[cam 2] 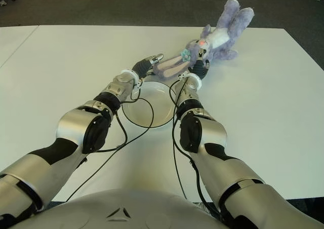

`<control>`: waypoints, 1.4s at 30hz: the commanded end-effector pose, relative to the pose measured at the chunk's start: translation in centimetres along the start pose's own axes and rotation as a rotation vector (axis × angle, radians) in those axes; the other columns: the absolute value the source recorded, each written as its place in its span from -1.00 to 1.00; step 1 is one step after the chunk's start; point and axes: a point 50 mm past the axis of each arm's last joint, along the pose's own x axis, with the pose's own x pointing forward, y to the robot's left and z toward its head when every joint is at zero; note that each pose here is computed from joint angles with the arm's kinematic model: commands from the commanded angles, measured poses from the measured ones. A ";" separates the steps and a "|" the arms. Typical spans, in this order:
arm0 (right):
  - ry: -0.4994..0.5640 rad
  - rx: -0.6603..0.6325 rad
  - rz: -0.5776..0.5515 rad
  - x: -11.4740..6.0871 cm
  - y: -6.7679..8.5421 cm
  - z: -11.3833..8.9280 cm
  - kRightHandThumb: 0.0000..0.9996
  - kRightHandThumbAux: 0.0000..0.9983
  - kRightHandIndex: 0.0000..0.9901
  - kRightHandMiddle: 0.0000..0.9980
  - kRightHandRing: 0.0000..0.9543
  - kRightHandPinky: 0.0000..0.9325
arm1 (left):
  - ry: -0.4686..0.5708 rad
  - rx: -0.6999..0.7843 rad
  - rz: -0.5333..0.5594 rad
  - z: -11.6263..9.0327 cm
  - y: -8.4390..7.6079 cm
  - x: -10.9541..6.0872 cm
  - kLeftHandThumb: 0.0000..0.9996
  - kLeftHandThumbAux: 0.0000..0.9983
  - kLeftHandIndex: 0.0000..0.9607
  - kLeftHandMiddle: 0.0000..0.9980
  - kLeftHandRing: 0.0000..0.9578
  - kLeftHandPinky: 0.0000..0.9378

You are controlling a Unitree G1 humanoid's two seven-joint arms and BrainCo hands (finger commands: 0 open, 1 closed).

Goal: Put the doll into the plate.

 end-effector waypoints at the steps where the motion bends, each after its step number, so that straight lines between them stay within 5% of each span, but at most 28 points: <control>1: 0.135 0.017 -0.064 -0.2 -1.8 -2.7 -0.39 -0.07 -1.00 -1.00 -1.00 -0.98 | 0.040 -0.065 -0.058 -0.7 -3.3 0.4 -1.00 -0.19 -1.00 -1.00 -1.00 -1.00; 13: 0.213 0.070 -0.044 -0.1 -1.6 -3.0 -0.56 -0.14 -1.00 -1.00 -1.00 -1.00 | 0.027 -0.043 -0.059 -0.8 -3.3 0.3 -1.00 -0.13 -1.00 -1.00 -1.00 -1.00; 18: 0.253 0.070 -0.007 0.6 -2.7 -2.8 -0.63 -0.13 -1.00 -1.00 -1.00 -1.00 | 0.008 -0.010 -0.067 -0.1 -2.4 0.3 -1.00 -0.15 -1.00 -1.00 -1.00 -1.00; 26: 0.338 0.287 0.039 0.7 -2.0 -2.4 -0.71 -0.08 -1.00 -1.00 -1.00 -1.00 | -0.002 -0.021 -0.062 0.5 -2.0 0.4 -1.00 -0.17 -1.00 -1.00 -1.00 -1.00; 42: 0.434 0.399 0.061 -1.5 -1.0 -2.5 -0.70 -0.04 -1.00 -1.00 -1.00 -1.00 | -0.009 -0.018 -0.041 0.8 -1.4 0.3 -1.00 -0.22 -1.00 -1.00 -1.00 -1.00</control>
